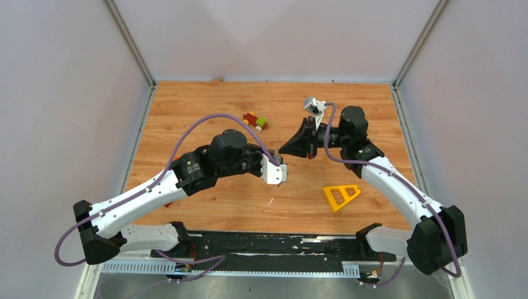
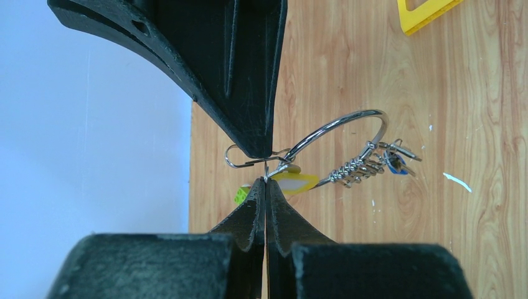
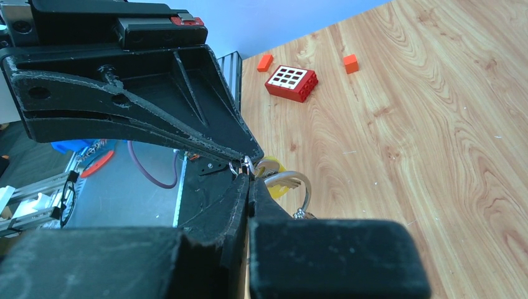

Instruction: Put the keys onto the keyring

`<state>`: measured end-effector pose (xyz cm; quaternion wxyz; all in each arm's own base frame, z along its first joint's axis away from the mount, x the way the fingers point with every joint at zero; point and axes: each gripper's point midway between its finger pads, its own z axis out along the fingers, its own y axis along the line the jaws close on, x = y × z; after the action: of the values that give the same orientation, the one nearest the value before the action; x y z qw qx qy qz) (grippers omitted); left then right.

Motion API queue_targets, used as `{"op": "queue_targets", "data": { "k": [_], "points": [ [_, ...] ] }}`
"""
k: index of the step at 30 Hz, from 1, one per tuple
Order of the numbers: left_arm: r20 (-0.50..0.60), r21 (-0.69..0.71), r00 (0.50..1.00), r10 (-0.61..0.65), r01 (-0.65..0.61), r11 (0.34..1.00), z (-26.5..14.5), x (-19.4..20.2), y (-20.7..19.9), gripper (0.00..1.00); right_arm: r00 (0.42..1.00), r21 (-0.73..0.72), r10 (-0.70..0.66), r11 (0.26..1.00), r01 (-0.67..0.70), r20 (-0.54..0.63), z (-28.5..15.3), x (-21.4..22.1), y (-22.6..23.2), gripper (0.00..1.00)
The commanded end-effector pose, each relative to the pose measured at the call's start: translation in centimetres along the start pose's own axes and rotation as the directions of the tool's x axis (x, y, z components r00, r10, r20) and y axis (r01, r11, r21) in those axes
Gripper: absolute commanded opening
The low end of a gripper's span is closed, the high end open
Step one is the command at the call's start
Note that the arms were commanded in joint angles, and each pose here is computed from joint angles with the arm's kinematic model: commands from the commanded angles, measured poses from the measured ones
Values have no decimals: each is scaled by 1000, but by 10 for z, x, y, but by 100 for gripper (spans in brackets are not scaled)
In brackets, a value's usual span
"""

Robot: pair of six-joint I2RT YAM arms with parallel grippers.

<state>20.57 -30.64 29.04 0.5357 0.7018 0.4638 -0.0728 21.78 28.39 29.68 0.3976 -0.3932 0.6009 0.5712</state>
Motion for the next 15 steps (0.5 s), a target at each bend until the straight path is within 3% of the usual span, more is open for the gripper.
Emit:
{"op": "queue_targets", "data": {
  "k": [1,15],
  "points": [
    [56,-51,998,-5,7,999,-3,-19,18,0,999,-36,-36,999,37,15,3,-7,8,0],
    [57,-75,998,-6,10,997,-6,-21,24,0,999,-37,-38,999,38,11,4,-5,7,0]
  ]
}}
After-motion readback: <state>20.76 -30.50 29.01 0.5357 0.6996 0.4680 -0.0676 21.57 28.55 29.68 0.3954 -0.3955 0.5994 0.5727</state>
